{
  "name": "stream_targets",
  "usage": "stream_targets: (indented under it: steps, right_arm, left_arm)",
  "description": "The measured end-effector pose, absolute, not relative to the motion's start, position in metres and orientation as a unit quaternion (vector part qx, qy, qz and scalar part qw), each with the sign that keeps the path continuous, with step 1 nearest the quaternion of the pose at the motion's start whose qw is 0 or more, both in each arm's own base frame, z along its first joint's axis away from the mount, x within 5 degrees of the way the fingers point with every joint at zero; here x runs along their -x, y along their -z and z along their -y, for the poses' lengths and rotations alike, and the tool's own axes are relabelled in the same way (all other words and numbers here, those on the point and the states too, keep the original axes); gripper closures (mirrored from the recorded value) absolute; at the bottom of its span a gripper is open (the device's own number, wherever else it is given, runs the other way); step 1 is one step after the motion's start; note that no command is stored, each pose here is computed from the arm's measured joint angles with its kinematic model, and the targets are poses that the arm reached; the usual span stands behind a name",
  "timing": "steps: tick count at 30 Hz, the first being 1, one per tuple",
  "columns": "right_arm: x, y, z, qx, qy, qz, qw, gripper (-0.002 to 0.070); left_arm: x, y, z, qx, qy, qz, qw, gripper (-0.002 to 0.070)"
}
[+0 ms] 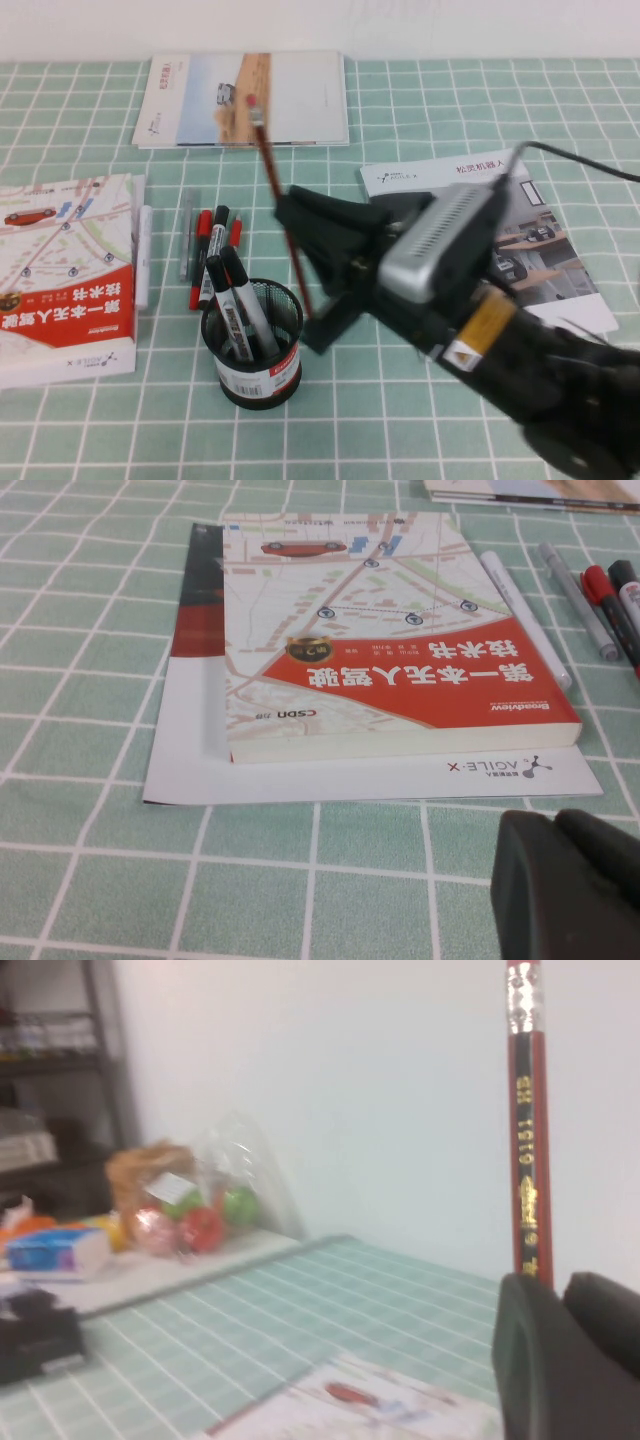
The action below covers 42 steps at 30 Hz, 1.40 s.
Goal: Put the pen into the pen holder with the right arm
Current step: Place the pen onto the pen holder
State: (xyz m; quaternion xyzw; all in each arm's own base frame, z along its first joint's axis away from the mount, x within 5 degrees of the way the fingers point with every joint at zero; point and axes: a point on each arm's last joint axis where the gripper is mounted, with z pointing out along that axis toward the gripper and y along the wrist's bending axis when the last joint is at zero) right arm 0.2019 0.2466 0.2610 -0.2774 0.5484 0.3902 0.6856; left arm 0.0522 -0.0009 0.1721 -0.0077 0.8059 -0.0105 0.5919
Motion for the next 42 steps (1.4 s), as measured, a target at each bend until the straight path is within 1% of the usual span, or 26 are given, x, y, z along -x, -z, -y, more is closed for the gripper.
stream_targets:
  steps: [6,9,18,27,31,34,36,40,42]
  right_arm:
    - [-0.216,-0.254,-0.277,0.311,-0.42,-0.52,0.676,0.0673]
    - [-0.221,-0.244,-0.283,0.317,-0.42,-0.525,0.669,0.0673]
    - [-0.227,-0.214,-0.291,0.324,-0.416,-0.552,0.646,0.0673]
    - [-0.229,-0.204,-0.293,0.326,-0.413,-0.562,0.638,0.0673]
    - [-0.229,-0.198,-0.29,0.319,-0.408,-0.576,0.632,0.0671]
    - [-0.228,-0.192,-0.286,0.312,-0.403,-0.589,0.628,0.0649]
    - [-0.227,-0.19,-0.285,0.311,-0.401,-0.593,0.625,0.0616]
    - [-0.226,-0.186,-0.282,0.304,-0.397,-0.602,0.622,0.0521]
    - [-0.226,-0.185,-0.281,0.303,-0.396,-0.606,0.62,0.0485]
  left_arm:
    - [-0.052,-0.172,0.001,0.008,0.01,-0.806,0.592,0.0679]
    - [-0.052,-0.172,0.001,0.008,0.01,-0.806,0.592,0.0679]
    - [-0.052,-0.172,0.001,0.008,0.01,-0.806,0.592,0.0679]
    - [-0.052,-0.172,0.001,0.008,0.01,-0.806,0.592,0.0679]
    - [-0.052,-0.172,0.001,0.008,0.01,-0.806,0.592,0.0679]
    - [-0.052,-0.172,0.001,0.008,0.01,-0.806,0.592,0.0679]
    - [-0.052,-0.172,0.001,0.008,0.01,-0.806,0.592,0.0679]
    - [-0.052,-0.172,0.001,0.008,0.01,-0.806,0.592,0.0679]
    - [-0.052,-0.172,0.001,0.008,0.01,-0.806,0.592,0.0679]
